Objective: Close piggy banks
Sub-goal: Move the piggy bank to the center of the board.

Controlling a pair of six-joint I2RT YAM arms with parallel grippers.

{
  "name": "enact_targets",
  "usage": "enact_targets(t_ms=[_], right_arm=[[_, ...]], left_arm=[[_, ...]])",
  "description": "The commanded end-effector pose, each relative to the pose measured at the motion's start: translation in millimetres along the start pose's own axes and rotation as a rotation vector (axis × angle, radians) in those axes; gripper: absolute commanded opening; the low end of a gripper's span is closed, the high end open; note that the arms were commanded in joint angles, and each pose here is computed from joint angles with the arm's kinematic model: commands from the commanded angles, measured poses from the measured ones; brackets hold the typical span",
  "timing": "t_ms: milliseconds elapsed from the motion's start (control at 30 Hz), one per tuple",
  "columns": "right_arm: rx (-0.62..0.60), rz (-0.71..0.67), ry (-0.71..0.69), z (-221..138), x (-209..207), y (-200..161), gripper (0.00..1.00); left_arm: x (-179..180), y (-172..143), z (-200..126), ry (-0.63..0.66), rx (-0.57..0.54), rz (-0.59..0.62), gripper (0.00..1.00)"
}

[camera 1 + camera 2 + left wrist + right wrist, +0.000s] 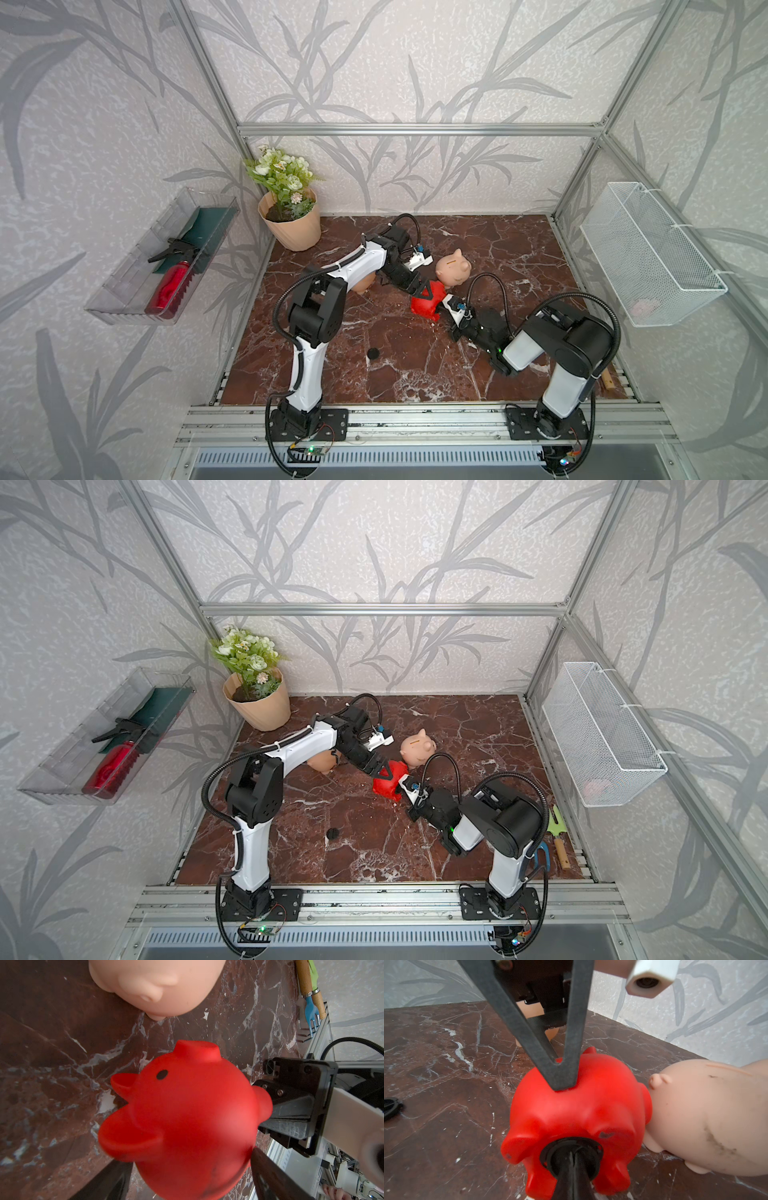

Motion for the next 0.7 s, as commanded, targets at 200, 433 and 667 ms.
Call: enact_targets(t_ms=[200, 433, 667], right_arm=[[-0.115, -0.060, 0.151, -9, 37, 29, 0.00], [-0.119, -0.088, 0.211, -12, 55, 28, 0.00], [-0.107, -0.049, 0.200, -9, 54, 27, 0.00]], left_arm=[[-49, -50, 14, -0.135, 0.096, -0.049, 0.86], [-50, -63, 12, -0.126, 0.084, -0.075, 0.87], [-44, -64, 18, -0.109, 0.093, -0.084, 0.87]])
Point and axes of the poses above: each gripper's point midway between its finger pads, its own z axis out along the fingers, its own x axis along the line the jaws close on, y = z × x, the point moved 3 cm from there along -z, back along the fingers, and after that the axes turned 7 degrees about -z, right-handed, at the moved point
